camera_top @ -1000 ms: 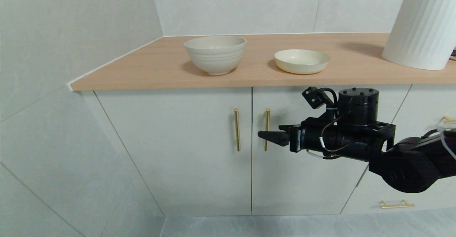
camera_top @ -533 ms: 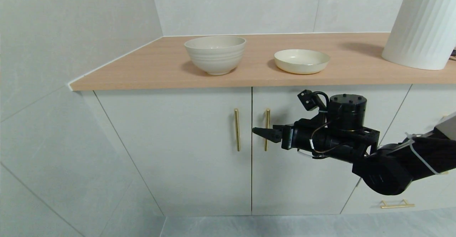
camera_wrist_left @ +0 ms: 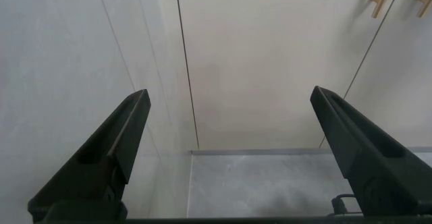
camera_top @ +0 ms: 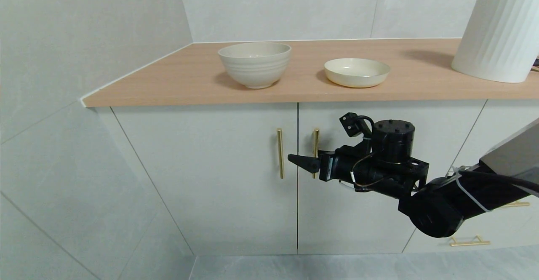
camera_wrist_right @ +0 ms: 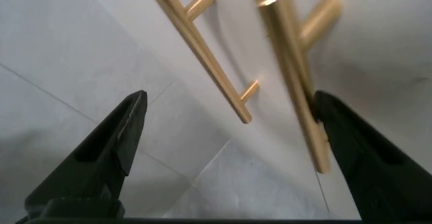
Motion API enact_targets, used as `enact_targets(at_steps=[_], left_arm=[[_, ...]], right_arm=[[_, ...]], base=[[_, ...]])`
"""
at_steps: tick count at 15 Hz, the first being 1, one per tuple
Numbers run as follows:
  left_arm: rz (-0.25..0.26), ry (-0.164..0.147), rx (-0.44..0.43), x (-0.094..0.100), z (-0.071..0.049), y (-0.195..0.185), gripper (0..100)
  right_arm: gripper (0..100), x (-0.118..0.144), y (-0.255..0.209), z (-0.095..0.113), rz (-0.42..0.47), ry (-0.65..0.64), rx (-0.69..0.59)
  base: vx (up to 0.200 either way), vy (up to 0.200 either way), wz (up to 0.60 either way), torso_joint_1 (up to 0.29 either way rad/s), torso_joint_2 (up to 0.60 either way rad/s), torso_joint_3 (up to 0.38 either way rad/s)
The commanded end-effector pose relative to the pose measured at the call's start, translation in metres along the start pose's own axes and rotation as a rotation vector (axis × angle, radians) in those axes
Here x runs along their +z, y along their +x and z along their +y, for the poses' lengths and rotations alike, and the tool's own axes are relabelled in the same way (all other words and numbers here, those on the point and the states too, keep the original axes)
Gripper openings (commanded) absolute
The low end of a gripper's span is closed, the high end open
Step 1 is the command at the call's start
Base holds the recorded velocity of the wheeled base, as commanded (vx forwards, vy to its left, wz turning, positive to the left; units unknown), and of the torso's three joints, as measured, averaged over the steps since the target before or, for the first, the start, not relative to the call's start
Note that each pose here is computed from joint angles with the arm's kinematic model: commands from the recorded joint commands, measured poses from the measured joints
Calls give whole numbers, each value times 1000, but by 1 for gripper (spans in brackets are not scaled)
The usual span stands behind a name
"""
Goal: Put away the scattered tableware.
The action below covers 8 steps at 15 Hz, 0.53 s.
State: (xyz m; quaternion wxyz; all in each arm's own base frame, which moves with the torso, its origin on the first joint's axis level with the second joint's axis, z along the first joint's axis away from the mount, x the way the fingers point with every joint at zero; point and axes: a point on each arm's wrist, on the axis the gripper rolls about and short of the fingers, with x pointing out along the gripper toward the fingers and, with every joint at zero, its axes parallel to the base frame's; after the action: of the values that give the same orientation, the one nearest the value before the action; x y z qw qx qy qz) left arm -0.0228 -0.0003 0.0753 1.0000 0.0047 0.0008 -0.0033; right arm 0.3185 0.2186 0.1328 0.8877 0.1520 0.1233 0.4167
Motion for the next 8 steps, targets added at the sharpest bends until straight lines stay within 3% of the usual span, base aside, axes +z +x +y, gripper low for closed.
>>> enact_targets(at_steps=[1, 8], left_arm=[[0, 0, 0, 0, 0, 0, 100], [0, 0, 0, 0, 0, 0, 100]], right_arm=[[100, -5, 1, 3, 13, 14, 8], [100, -2, -20, 14, 58, 65, 101]], base=[[0, 0, 0, 0, 0, 0], [0, 0, 0, 0, 0, 0]])
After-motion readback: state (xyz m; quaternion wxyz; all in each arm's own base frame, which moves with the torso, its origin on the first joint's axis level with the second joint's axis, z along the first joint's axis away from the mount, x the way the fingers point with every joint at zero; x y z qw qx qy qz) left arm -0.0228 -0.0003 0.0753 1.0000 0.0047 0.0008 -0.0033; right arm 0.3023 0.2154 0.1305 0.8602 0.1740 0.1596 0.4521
